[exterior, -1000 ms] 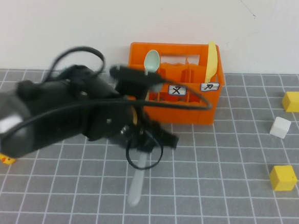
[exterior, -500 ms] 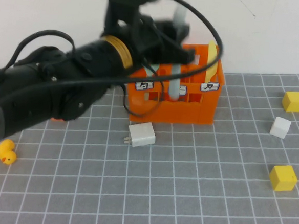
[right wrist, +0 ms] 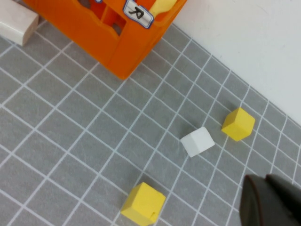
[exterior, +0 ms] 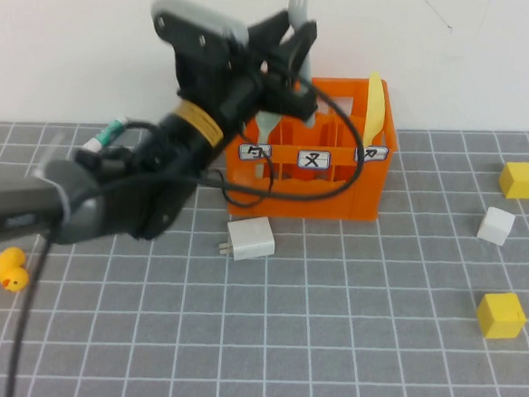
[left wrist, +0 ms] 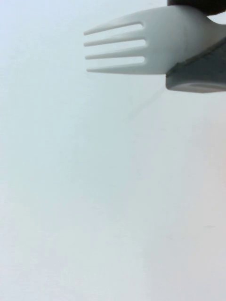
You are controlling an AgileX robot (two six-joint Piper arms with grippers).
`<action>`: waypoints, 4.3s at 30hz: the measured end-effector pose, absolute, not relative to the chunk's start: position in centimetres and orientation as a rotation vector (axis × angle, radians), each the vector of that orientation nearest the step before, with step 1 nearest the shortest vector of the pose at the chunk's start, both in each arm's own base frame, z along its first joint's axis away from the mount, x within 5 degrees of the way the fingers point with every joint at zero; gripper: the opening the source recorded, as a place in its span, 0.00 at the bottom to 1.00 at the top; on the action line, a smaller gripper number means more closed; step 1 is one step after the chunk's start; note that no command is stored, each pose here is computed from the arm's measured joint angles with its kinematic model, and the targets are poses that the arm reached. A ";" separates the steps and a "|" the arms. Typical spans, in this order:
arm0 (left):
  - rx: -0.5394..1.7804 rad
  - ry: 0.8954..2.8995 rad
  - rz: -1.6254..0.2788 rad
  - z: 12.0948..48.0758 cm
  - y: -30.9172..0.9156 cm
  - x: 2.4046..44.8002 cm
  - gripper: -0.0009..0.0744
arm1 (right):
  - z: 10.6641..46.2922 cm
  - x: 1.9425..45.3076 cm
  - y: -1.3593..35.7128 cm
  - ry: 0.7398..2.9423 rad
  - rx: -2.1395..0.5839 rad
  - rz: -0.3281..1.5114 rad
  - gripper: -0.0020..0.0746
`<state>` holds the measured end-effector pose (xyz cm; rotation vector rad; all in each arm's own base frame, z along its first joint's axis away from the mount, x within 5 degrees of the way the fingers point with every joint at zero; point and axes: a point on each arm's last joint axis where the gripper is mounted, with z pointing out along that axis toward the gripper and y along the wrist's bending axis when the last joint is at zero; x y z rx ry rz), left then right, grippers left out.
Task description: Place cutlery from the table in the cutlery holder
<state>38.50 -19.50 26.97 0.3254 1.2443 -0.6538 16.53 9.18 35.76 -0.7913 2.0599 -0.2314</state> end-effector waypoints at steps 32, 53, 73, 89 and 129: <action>0.496 1.465 -0.343 35.1 -16.6 34.2 0.08 | 35.8 16.5 9.3 2.042 -0.827 -0.241 0.02; 0.221 2.009 -0.297 35.5 -5.6 14.1 0.01 | 36.5 9.1 5.1 1.750 -0.923 -0.034 0.02; 0.312 1.748 -0.293 27.4 -1.5 4.4 0.01 | 24.9 6.5 4.5 1.717 -0.932 0.152 0.02; 0.312 1.750 -0.291 27.3 -1.5 4.4 0.01 | 24.9 6.5 4.5 1.718 -0.932 0.154 0.02; -0.018 1.878 -0.097 17.3 -0.3 5.2 0.01 | 24.8 6.5 4.5 1.719 -0.932 0.154 0.02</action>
